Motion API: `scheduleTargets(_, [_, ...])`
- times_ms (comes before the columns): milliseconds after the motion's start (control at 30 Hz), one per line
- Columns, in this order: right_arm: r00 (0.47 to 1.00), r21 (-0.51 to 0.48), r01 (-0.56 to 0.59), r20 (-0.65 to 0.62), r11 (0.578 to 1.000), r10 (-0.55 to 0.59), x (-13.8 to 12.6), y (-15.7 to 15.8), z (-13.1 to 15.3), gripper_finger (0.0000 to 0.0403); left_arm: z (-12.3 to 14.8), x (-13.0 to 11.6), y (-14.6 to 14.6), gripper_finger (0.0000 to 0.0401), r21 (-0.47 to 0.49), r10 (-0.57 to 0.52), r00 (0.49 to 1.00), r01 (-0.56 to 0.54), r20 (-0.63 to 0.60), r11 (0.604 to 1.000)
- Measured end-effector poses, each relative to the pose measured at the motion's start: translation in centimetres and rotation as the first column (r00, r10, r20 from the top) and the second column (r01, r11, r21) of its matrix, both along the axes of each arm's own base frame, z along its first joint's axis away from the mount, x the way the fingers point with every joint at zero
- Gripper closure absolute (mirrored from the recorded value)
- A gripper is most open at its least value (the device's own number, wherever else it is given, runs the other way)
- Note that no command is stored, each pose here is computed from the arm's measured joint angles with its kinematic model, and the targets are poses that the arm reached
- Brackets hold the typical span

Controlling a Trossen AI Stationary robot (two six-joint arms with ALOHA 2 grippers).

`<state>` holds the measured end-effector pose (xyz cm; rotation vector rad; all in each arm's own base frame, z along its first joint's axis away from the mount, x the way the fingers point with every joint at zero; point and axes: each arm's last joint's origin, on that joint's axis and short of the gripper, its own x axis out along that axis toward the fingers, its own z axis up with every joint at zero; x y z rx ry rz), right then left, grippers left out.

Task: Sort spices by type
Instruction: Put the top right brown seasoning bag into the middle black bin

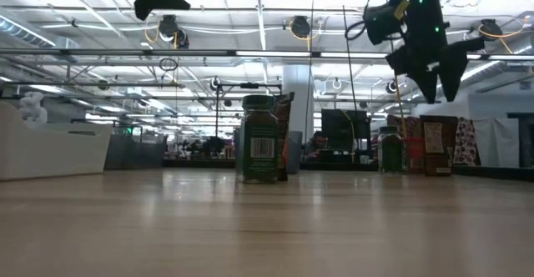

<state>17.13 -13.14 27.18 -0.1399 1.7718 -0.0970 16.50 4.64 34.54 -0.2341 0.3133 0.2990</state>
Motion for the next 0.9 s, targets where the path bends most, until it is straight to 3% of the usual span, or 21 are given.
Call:
scheduleTargets(133, [1.000,-0.063,0.011,0.000,0.998,-0.011,0.0,-0.6,-1.6,0.0174,-0.2,0.2,0.1,0.0229,0.017,-0.005,1.000,0.005,-0.016,1.000])
scheduleTargets(467, [0.998,-0.050,0.059,-0.015,0.997,-0.059,-1.3,-1.0,-5.5,0.0177,-0.2,0.3,0.1,0.0229,0.009,-0.002,1.000,0.002,-0.015,1.000])
scheduleTargets(633, [0.997,-0.099,0.069,-0.013,0.993,-0.071,-1.5,-1.1,-7.0,0.0180,-0.2,0.3,0.1,0.0229,0.008,-0.002,1.000,0.002,-0.016,1.000])
scheduleTargets(767, [0.997,-0.117,0.072,-0.004,0.991,-0.073,-1.4,-1.2,-7.3,0.0206,-0.1,0.3,0.1,0.0229,0.011,-0.002,1.000,0.002,-0.004,1.000])
scheduleTargets(900, [0.997,-0.130,0.075,0.010,0.989,-0.074,-1.3,-1.3,-7.3,0.0258,0.1,0.4,0.1,0.0229,0.017,-0.002,1.000,0.002,0.017,1.000])
